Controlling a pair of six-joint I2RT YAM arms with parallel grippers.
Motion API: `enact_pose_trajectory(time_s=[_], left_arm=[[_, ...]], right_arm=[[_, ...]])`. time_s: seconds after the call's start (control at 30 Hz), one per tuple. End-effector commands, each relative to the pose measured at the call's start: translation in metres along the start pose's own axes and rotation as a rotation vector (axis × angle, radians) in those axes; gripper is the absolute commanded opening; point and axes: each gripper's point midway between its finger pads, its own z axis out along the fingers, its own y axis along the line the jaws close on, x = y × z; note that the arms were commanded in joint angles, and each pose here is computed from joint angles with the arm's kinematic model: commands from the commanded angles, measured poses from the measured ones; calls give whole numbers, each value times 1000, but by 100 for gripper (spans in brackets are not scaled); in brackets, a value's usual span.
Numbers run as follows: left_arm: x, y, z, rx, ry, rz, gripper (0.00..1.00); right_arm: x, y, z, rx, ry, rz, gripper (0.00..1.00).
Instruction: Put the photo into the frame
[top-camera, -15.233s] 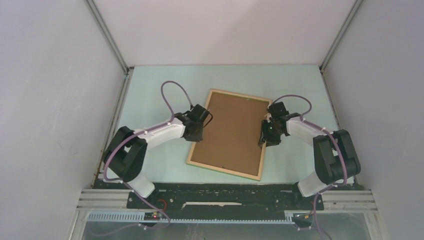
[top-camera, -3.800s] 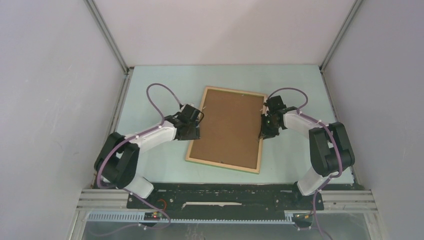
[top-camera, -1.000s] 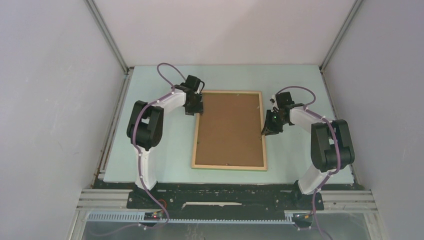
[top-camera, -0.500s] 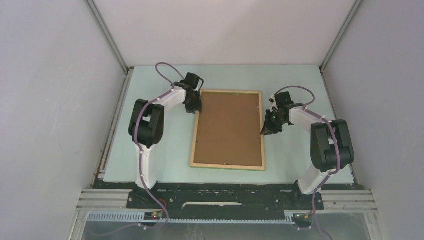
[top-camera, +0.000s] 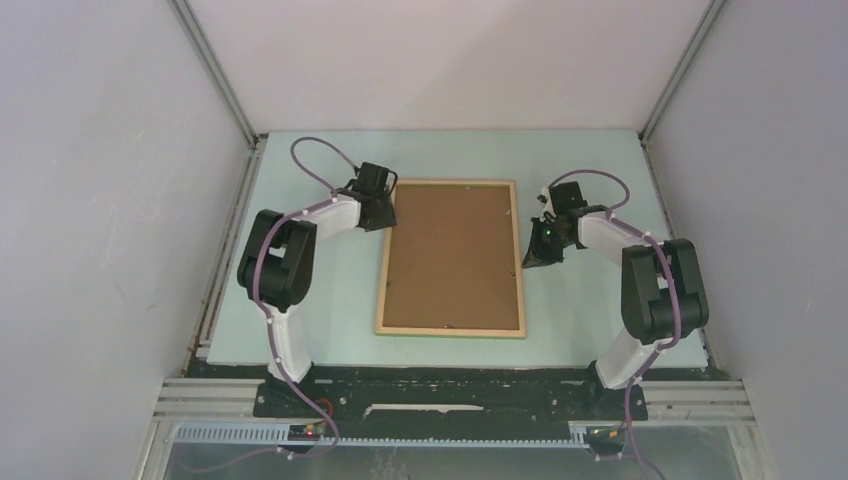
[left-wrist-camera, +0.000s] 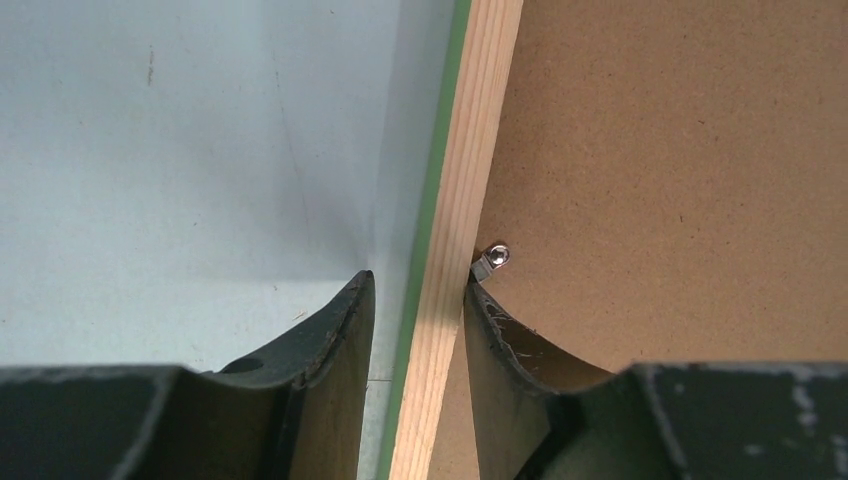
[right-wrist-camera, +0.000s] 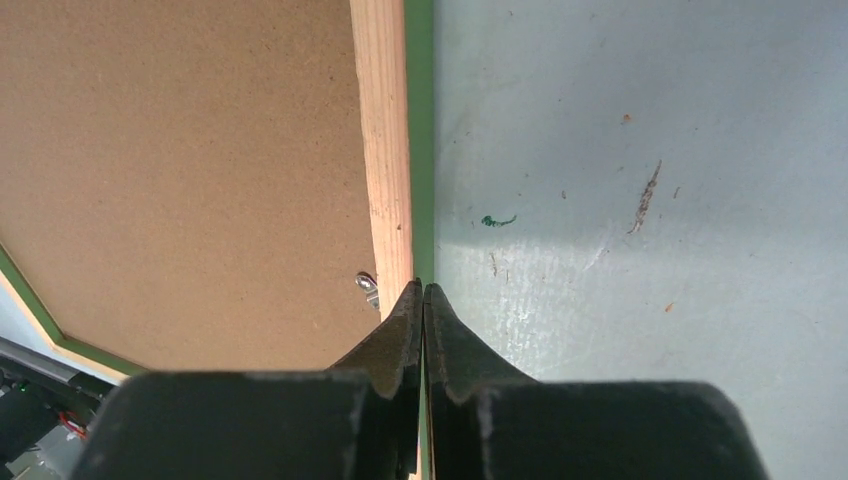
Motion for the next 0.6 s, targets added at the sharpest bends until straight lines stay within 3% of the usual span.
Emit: enact_pose_trajectory(time_s=[0.0, 0.07, 0.1, 0.23, 0.37, 0.57], left_arm=[[-29, -17, -19, 124, -101, -7, 4], [-21, -26, -28, 188, -67, -4, 12], [-18, -29, -32, 212, -53, -2, 21], [-12, -23, -45, 205, -25, 5, 43], [-15, -18, -46, 182, -34, 28, 48], [-13, -12, -26, 113, 36, 77, 57]], right_arm=[[-12, 16, -6, -51, -36, -36, 5], [-12, 19, -7, -57, -40, -43, 8], [-13, 20, -9, -61, -45, -46, 14], [-19, 25, -15, -75, -75, -51, 29], [-28, 25, -19, -63, -107, -42, 41], [-39, 26, -12, -32, -98, -49, 49]])
